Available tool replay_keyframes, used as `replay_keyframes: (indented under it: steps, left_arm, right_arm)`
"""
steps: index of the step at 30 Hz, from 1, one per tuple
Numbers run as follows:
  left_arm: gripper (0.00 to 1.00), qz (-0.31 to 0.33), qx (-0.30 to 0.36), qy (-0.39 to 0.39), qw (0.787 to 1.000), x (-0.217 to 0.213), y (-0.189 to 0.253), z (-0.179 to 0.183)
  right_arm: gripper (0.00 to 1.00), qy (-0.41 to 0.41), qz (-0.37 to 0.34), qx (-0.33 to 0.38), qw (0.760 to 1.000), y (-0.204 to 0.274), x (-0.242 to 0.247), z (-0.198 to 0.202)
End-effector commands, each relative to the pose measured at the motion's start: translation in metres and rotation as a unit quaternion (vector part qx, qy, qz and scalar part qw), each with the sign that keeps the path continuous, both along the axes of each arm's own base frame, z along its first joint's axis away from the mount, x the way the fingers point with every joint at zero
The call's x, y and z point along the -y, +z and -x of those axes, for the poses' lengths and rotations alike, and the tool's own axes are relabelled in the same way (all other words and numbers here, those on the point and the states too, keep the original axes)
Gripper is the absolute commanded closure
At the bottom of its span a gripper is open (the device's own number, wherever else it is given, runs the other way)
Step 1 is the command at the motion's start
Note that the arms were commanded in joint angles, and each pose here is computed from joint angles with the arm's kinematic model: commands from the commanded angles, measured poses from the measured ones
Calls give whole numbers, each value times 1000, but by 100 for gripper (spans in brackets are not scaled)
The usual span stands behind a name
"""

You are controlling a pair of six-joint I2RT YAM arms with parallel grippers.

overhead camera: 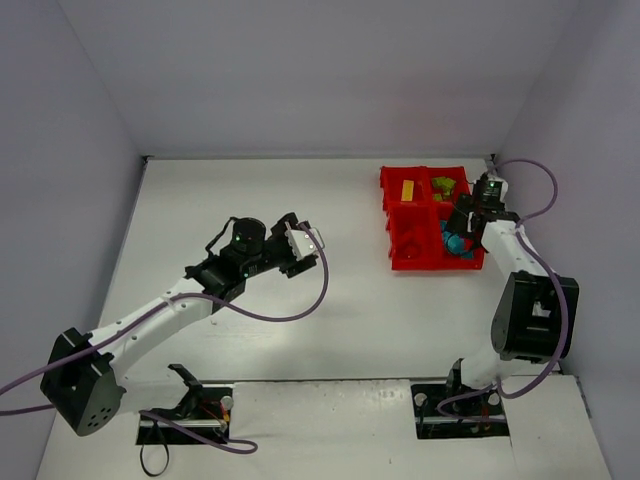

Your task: Sort the legos into containers by color

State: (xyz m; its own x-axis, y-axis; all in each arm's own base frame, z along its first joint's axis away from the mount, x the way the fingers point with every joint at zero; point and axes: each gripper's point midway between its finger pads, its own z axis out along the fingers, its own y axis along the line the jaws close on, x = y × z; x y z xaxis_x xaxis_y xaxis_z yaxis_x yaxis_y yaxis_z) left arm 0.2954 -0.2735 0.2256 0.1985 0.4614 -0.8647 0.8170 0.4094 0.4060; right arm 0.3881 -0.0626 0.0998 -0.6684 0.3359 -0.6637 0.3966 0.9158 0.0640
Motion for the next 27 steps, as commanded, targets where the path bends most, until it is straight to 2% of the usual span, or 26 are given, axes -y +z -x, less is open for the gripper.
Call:
replay_keyframes:
  steps: [1, 4, 7, 9, 10, 11, 13, 15, 16, 20, 23, 27]
  left_arm:
    - [75, 47, 49, -5, 998, 3, 44, -2]
    - [75, 49, 51, -6, 997, 3, 45, -2]
    - [75, 51, 53, -9, 997, 3, 46, 0]
    - [75, 52, 57, -9, 997, 3, 47, 0]
    - [75, 55, 60, -10, 997, 2, 50, 1]
    - [75, 55, 61, -11, 997, 2, 50, 1]
    - [75, 55, 65, -12, 996, 2, 51, 2]
    - [75, 55, 64, -13, 996, 2, 51, 3]
    - [75, 55, 66, -13, 996, 2, 51, 3]
    - [75, 57, 66, -15, 996, 2, 51, 4]
    - [75, 58, 66, -16, 996, 2, 52, 4]
    - [75, 57, 65, -17, 996, 3, 50, 4]
  right_arm:
    - [38, -7, 17, 57, 998, 34, 7, -21]
    - [30, 6, 5, 81, 997, 50, 0, -20]
    - [29, 61, -48, 127, 989, 76, -30, -21]
    - [30, 130, -110, 168, 971, 100, -68, -18]
    - [30, 159, -138, 181, 961, 109, -85, -14]
    - [30, 224, -181, 213, 934, 131, -114, -10]
    - [29, 290, -235, 236, 897, 155, -155, 1]
    - [29, 346, -267, 239, 867, 171, -188, 17]
    - [28, 387, -280, 230, 848, 176, -220, 30]
    - [27, 462, -327, 223, 793, 190, -280, 63]
    - [26, 498, -354, 208, 764, 188, -312, 82]
    - [26, 523, -370, 192, 744, 181, -341, 97]
